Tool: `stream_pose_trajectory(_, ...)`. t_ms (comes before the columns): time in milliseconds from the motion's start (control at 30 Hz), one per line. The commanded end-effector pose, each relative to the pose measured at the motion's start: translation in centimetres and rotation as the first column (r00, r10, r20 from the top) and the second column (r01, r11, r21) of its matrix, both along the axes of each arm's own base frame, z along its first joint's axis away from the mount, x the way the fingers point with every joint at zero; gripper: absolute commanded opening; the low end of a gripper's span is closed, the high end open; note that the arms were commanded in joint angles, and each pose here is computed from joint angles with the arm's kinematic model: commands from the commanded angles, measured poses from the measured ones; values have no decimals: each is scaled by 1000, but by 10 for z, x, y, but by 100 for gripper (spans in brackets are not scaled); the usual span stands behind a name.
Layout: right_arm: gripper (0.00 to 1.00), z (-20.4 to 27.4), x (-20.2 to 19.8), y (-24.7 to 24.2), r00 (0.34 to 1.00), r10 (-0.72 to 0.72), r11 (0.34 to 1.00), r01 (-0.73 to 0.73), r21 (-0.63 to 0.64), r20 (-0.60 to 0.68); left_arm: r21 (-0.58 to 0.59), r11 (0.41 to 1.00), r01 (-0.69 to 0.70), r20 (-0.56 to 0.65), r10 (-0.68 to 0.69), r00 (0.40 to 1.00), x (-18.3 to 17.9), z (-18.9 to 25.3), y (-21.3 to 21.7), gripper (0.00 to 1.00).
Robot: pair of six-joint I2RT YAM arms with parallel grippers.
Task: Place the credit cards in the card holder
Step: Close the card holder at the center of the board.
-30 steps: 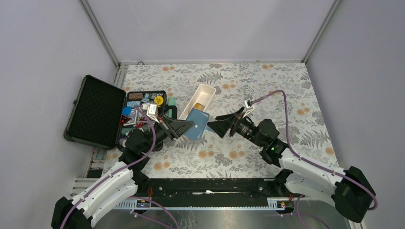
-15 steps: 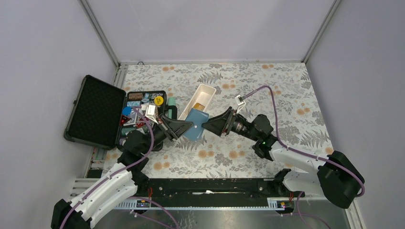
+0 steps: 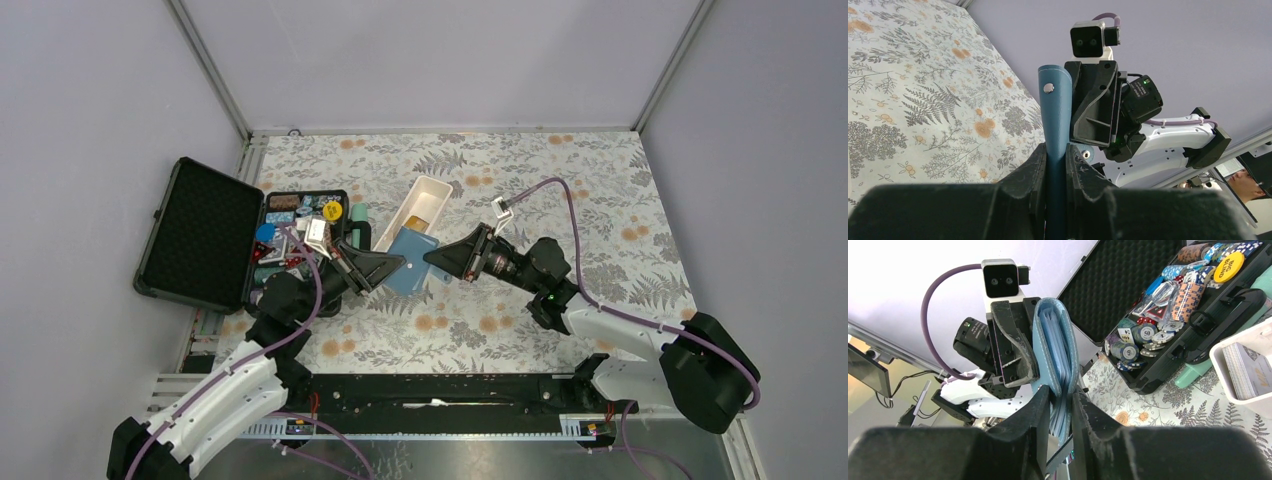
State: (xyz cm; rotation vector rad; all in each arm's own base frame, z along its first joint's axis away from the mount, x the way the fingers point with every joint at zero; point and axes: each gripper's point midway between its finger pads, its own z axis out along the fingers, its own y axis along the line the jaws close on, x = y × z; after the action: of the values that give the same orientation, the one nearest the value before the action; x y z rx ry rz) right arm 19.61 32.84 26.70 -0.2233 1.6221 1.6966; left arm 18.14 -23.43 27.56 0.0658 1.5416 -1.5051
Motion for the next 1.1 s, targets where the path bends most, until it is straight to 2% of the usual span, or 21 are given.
stream_pose_trajectory(0,21,33,-2,1,997,11,997,-17,71,82,-29,995,96,64,-94,994,-15,25,-8,0)
stream_pose_trajectory(100,1,33,0,-1,997,-7,997,1,75,79,-18,991,132,54,-131,990,-20,21,-12,0)
stream_pose_trajectory(133,0,32,1,-2,997,-12,997,6,73,75,-11,990,141,53,-140,989,-21,20,-12,0)
stream_pose_trajectory(167,0,32,1,-3,997,-16,997,11,73,73,-3,990,144,51,-144,988,-22,19,-12,7)
stream_pose_trajectory(267,0,31,4,-9,998,-20,997,15,71,67,35,990,137,52,-139,989,-22,20,-11,48)
stream_pose_trajectory(333,0,31,3,-13,998,10,998,-15,64,66,75,990,118,65,-123,990,-22,20,-8,69)
stream_pose_trajectory(400,0,32,5,-18,997,40,997,-44,59,62,113,988,102,73,-111,991,-22,20,-6,84)
stream_pose_trajectory(467,0,35,3,-22,995,77,995,-81,53,69,136,986,100,73,-110,991,-22,20,-4,92)
stream_pose_trajectory(800,0,50,-26,-25,936,337,940,-340,14,96,178,961,213,77,-229,970,-31,15,-7,96)
stream_pose_trajectory(1000,0,58,-38,-28,910,401,913,-407,34,108,129,946,298,132,-315,940,-50,31,-9,86)
stream_pose_trajectory(1067,0,60,-38,-29,907,406,910,-413,42,109,113,940,322,146,-336,930,-56,36,-8,86)
